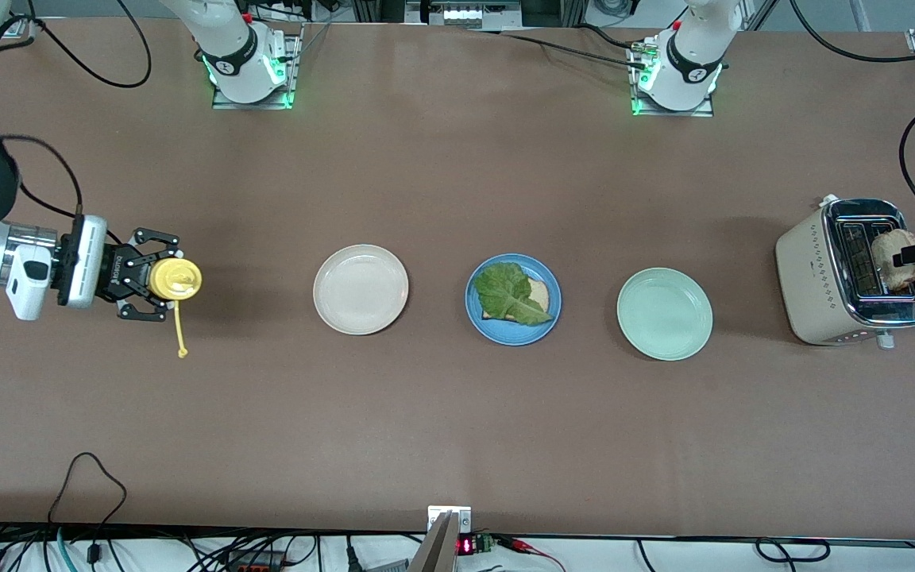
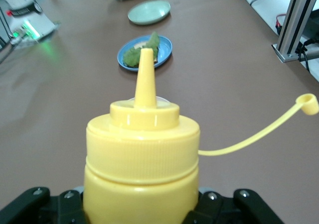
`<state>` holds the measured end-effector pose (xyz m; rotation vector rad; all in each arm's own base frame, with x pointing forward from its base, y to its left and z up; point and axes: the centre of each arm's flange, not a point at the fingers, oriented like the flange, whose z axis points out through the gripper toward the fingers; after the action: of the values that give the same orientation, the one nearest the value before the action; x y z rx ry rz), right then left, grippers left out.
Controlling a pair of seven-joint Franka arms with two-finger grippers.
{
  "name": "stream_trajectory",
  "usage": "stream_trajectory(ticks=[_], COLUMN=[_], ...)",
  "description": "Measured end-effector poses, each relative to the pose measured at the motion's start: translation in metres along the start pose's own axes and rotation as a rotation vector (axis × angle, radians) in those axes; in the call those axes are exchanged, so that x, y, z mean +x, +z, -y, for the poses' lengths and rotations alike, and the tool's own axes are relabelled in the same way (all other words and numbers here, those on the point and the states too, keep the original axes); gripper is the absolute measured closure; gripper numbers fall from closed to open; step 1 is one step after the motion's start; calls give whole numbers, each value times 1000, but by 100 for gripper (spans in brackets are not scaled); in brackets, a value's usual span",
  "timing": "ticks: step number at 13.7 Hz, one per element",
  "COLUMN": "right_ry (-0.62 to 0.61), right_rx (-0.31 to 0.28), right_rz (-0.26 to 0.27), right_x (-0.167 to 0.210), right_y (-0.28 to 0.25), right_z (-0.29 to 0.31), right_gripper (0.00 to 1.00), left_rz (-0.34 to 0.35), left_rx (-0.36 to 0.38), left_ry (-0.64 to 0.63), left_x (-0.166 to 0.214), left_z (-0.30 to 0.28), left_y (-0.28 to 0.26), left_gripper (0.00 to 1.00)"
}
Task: Make sandwich in blue plate with both arms
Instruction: 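Return the bottle to its spot while the left gripper reaches the toaster, then grasp the second bread slice with the left gripper and lift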
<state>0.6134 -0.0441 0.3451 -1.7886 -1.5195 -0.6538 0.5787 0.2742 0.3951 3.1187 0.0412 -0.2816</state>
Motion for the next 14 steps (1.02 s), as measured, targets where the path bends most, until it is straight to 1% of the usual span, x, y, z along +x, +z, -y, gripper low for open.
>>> stream_trajectory(ticks=[1,2,3,4,6,7,8,9,10,11,12,14], right_ry=[-5,-9,-16,-29,-58,-79,-100,-117,-128,-140,-147,-151], right_rx=[12,27,36,39,36,32,29,30,37,39,41,39], right_rz=[-57,-109,-154,-197,-280,-306,-321,-338,-358,-372,-382,-394], right_x=[-31,-61,-91,-119,-166,-184,-196,-204,-208,-211,-214,-218], right_y=[6,14,22,30,46,53,58,61,60,59,57,55], right_z=[3,5,5,6,8,9,8,7,6,4,3,3], right_gripper=[60,60,60,60,60,60,60,60,60,60,60,60], left_rz=[2,6,9,13,22,26,32,38,42,43,42,42], left_rx=[-7,-13,-16,-18,-24,-28,-33,-37,-39,-40,-40,-40], left_ry=[2,4,10,25,58,64,65,65,66,68,71,77], left_x=[0,0,1,1,-2,-4,-7,-9,-10,-10,-10,-10], left_z=[4,6,5,3,7,11,15,17,18,18,17,13], left_y=[5,9,12,13,16,19,23,26,28,28,28,22], left_gripper=[0,6,7,12,37,47,59,68,79,86,88,88])
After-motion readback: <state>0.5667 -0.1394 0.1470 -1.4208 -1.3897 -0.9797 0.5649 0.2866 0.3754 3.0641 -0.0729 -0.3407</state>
